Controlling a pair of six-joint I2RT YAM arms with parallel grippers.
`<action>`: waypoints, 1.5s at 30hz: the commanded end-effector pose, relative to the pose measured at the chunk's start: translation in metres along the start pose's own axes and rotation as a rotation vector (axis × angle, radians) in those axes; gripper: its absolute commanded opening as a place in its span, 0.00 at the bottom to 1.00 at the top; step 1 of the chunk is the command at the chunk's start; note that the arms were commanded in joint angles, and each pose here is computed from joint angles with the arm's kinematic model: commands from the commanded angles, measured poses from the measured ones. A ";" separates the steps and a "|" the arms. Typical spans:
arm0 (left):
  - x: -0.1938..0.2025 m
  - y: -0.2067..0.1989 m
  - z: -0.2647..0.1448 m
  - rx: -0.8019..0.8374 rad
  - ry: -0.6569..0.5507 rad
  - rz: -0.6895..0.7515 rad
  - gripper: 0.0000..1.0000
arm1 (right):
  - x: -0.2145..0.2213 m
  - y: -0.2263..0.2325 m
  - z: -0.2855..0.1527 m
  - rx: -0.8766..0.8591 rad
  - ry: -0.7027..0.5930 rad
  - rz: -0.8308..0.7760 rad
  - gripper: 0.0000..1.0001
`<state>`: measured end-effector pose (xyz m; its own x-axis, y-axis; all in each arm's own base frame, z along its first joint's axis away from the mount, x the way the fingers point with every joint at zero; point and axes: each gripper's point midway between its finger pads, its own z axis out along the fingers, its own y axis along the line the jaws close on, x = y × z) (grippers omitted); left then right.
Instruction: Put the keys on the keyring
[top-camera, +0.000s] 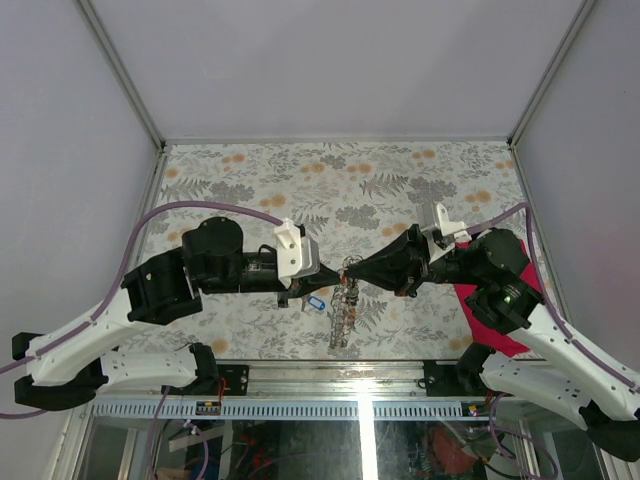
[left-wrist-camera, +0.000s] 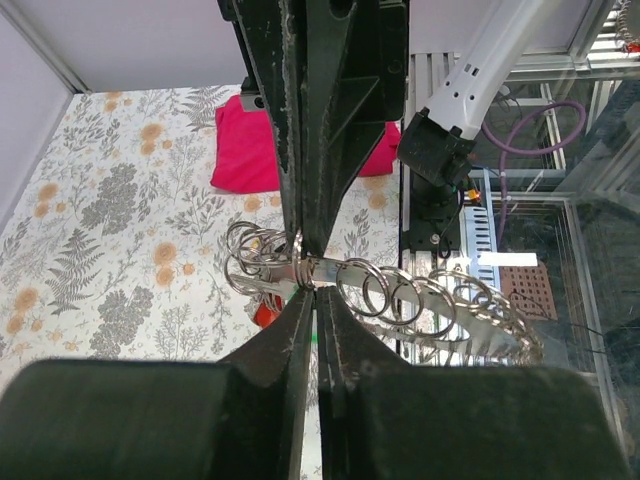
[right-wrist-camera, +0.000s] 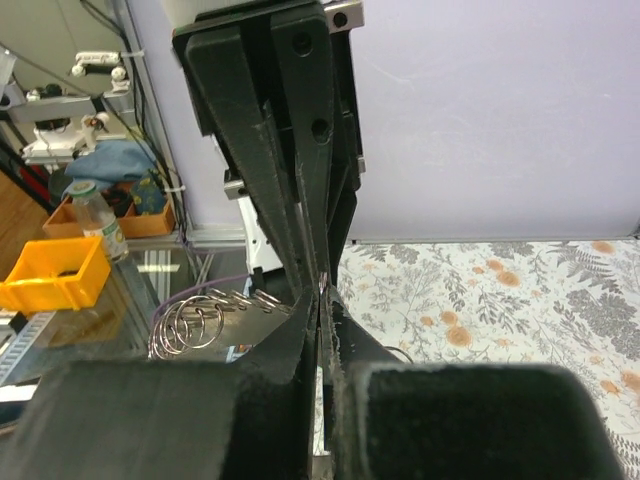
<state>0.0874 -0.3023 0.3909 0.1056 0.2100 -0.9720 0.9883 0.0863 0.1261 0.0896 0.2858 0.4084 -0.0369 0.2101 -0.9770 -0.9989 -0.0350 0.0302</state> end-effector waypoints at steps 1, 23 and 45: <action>-0.011 0.001 0.004 -0.007 -0.062 -0.009 0.10 | -0.060 0.003 -0.005 0.047 -0.215 -0.113 0.00; -0.046 0.013 -0.025 -0.128 -0.264 -0.003 0.25 | -0.042 0.005 -0.014 0.062 -0.141 -0.157 0.00; -0.026 0.012 -0.004 -0.112 -0.241 -0.068 0.36 | -0.036 0.017 -0.016 0.001 -0.070 -0.165 0.00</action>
<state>0.0939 -0.3019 0.4053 0.0654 0.0299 -0.9974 0.9811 0.1803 0.0697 0.0845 0.2733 0.4023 0.0256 0.2030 -0.9788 -0.9997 -0.0007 -0.0263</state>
